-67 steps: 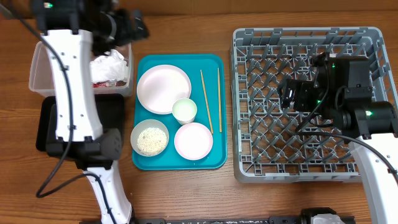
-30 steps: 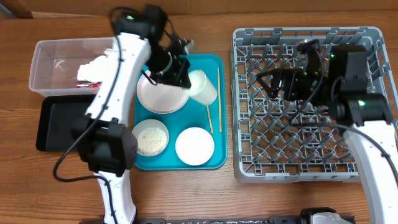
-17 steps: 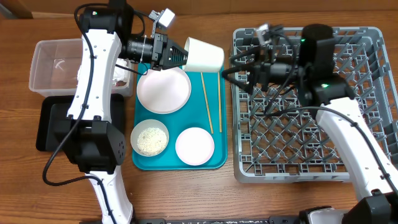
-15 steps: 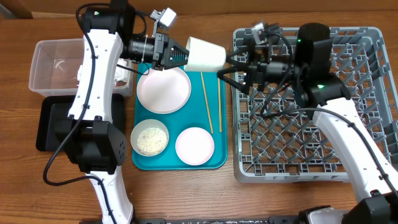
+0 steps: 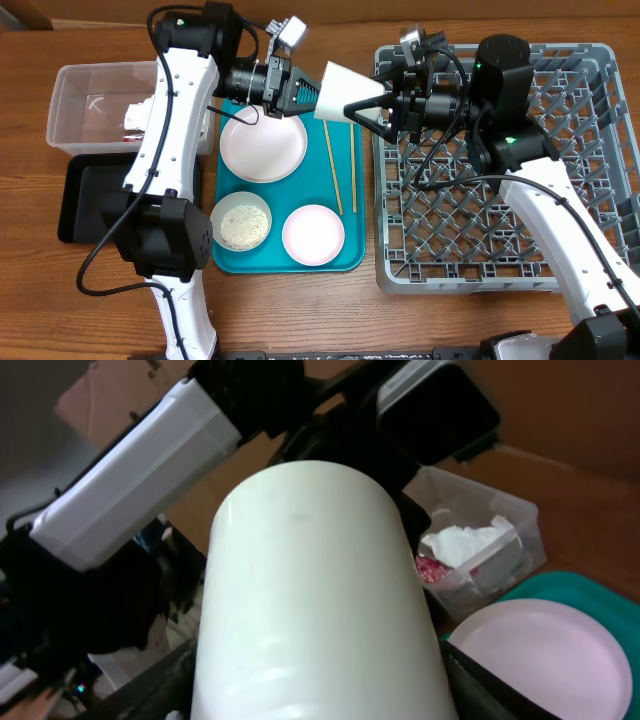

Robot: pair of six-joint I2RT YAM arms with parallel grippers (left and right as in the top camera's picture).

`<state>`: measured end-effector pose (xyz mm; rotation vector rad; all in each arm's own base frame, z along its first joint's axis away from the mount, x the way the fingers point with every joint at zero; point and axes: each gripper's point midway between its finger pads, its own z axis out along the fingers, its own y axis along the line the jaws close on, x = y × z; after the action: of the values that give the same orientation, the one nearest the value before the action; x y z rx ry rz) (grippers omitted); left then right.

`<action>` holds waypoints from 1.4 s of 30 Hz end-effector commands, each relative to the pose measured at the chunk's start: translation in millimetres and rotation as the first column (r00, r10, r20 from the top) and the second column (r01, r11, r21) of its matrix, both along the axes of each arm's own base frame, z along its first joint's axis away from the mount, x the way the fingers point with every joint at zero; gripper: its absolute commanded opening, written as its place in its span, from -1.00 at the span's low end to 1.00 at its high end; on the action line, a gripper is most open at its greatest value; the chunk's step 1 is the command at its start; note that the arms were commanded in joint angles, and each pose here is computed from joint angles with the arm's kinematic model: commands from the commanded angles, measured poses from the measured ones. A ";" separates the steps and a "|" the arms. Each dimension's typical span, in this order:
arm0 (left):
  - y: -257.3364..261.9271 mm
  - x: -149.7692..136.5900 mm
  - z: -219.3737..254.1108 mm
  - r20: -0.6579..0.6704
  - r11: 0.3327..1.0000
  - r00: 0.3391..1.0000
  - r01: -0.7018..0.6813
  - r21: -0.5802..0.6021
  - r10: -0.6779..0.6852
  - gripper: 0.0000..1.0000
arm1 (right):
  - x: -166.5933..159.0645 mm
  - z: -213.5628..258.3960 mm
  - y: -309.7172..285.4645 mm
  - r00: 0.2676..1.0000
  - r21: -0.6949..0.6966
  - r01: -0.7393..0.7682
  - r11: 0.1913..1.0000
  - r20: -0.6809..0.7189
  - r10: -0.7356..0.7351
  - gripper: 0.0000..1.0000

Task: Sort waste into correct bins and load items into the dishwasher
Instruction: 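Hand the white cup from left gripper to right gripper, then place the white cup upside down in the dish rack with right gripper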

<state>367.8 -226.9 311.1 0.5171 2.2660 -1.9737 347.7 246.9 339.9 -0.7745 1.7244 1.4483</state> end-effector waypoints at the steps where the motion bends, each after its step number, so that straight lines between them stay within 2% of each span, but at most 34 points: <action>1: -0.5 -2.8 6.5 0.038 1.000 0.999 0.005 0.000 -0.005 -0.80 | -4.1 9.6 3.6 0.999 0.010 -0.025 1.000 0.030 0.025 0.20; 2: -0.5 -2.8 6.5 0.038 1.000 0.999 0.005 0.000 -0.005 -0.30 | -4.0 9.8 3.6 0.999 0.010 -0.025 1.000 0.031 0.025 0.15; 5: -0.2 -2.5 6.3 0.041 1.000 0.999 0.004 0.002 -0.004 0.17 | -3.7 9.8 3.2 0.999 0.010 -0.024 1.000 0.031 0.023 0.09; 8: 9.5 5.3 -0.3 0.063 0.999 0.998 -0.021 0.038 0.019 0.36 | 2.8 8.8 -5.4 1.000 0.010 0.007 1.000 0.012 -0.007 -0.07; 14: 57.4 37.6 -37.1 0.107 0.953 0.985 -0.156 0.259 0.132 0.47 | 35.7 -21.3 -41.9 0.946 -0.064 0.226 0.972 -0.224 -0.235 -0.12; 17: 84.2 53.8 -56.0 0.145 0.898 0.971 -0.230 0.375 0.188 0.59 | 40.8 -42.2 -54.5 0.888 -0.149 0.312 0.938 -0.304 -0.344 -0.12; 21: 113.9 73.7 -77.6 0.201 0.796 0.947 -0.320 0.515 0.250 0.63 | 35.5 -65.0 -72.9 0.788 -0.293 0.414 0.862 -0.358 -0.501 -0.12; 25: 134.1 89.4 -93.9 0.256 0.676 0.921 -0.390 0.625 0.294 0.69 | 12.3 -86.1 -96.1 0.664 -0.470 0.479 0.742 -0.359 -0.656 -0.11; 29: 140.6 98.3 -100.0 0.301 0.609 0.905 -0.425 0.670 0.301 0.71 | -25.7 -104.6 -114.6 0.567 -0.638 0.471 0.608 -0.309 -0.763 -0.11; 38: 138.3 104.9 -104.9 0.352 0.549 0.894 -0.447 0.706 0.276 0.71 | -103.6 -143.7 -128.5 0.407 -0.874 0.300 0.382 -0.245 -0.880 -0.11; 42: 132.6 105.6 -104.5 0.359 0.555 0.895 -0.446 0.702 0.265 0.71 | -123.8 -150.3 -132.3 0.354 -0.908 0.239 0.343 -0.247 -0.902 -0.10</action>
<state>472.5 -92.1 199.2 0.2476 2.7127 -0.6601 221.6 122.6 184.8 0.2889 2.9491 0.3630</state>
